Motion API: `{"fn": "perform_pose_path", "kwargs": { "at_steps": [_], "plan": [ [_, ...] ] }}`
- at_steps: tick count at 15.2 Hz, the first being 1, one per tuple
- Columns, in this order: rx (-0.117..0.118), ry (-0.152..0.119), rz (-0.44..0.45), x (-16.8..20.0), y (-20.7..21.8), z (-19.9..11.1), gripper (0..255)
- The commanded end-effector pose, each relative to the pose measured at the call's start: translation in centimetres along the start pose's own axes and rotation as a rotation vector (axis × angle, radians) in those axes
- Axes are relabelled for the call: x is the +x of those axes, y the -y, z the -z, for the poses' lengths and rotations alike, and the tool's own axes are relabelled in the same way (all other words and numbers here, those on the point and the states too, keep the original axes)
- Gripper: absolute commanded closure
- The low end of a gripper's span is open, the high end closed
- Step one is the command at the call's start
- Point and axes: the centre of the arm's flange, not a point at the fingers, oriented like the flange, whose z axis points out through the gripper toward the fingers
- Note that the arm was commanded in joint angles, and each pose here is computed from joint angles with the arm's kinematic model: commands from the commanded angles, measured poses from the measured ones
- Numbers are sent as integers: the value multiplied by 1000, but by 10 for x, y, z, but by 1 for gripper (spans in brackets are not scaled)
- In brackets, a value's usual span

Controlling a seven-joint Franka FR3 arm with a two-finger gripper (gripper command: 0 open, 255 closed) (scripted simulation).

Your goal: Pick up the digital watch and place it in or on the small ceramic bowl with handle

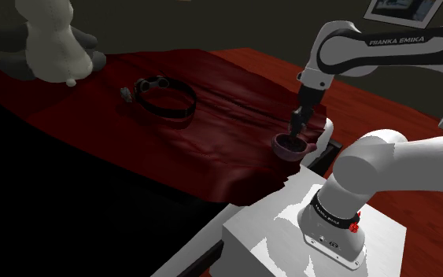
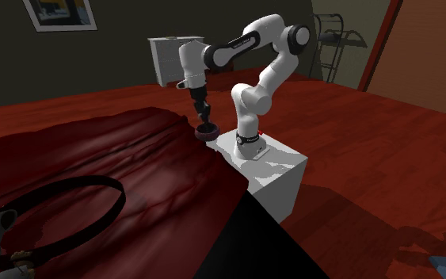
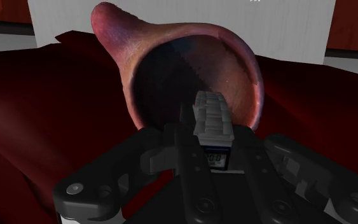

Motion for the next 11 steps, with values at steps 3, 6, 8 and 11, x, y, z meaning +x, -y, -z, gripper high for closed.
{"fn": "perform_pose_path", "kwargs": {
  "at_steps": [3,6,8,11],
  "plan": [
    [0,-1,0,0,0,-7,255],
    [0,-1,0,0,0,-7,255],
    [0,-1,0,0,0,-7,255],
    [0,-1,0,0,0,-7,0]
  ]
}}
